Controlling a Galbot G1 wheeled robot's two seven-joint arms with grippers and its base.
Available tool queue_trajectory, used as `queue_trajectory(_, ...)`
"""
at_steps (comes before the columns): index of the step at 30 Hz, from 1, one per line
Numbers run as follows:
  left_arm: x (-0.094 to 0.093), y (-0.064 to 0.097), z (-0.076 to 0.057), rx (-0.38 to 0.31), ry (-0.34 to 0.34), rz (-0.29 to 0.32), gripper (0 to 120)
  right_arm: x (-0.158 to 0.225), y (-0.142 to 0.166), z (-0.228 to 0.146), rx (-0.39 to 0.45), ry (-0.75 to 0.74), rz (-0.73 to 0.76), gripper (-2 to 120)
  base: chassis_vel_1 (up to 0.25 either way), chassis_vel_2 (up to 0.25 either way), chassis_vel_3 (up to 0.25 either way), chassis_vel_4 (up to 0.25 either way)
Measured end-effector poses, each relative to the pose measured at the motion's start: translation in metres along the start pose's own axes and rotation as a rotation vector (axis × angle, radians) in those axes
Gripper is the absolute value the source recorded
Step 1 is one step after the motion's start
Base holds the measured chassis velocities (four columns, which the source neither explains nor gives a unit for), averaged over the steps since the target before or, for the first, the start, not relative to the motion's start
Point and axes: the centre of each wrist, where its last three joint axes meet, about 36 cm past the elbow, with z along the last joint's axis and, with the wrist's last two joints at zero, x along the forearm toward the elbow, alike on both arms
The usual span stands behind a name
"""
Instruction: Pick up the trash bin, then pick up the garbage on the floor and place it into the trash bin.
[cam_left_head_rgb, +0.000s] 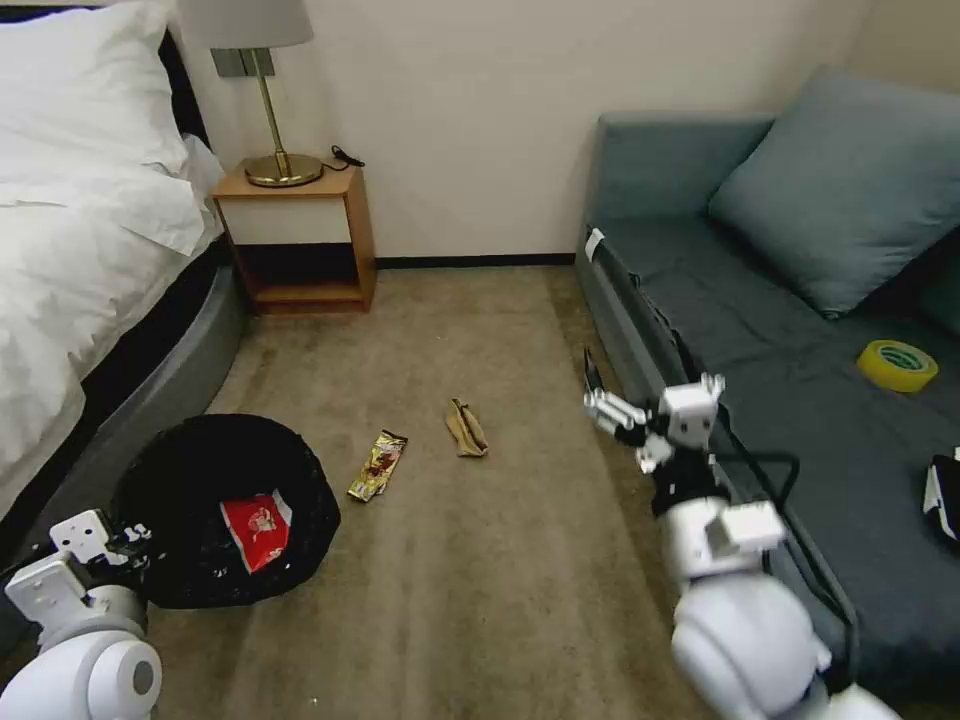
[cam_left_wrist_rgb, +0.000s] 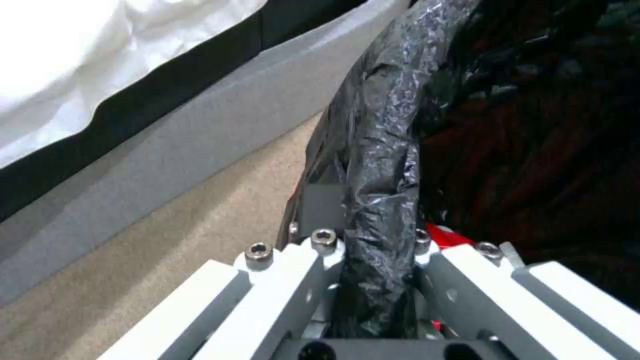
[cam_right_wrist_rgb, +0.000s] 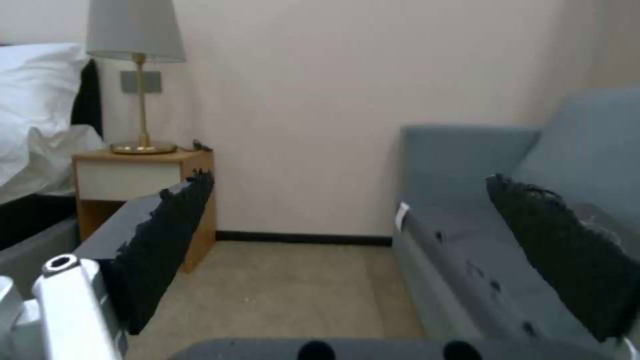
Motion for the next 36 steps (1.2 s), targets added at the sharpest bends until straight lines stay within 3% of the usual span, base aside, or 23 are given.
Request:
queue_trajectory(19,-0.004,0.000,-0.001,0.007,-0.002,0.001,3,0.000,0.010,0.028,-0.011,-0.025,-0.057,100,-0.007,0.009,0.006,-0.006)
queue_trajectory(36,-0.011,-0.001,0.001,0.013,0.006,-0.002,3,-0.006,0.010,0.036,-0.001,-0.011,-0.074,100,-0.181,0.179,0.186,-0.178)
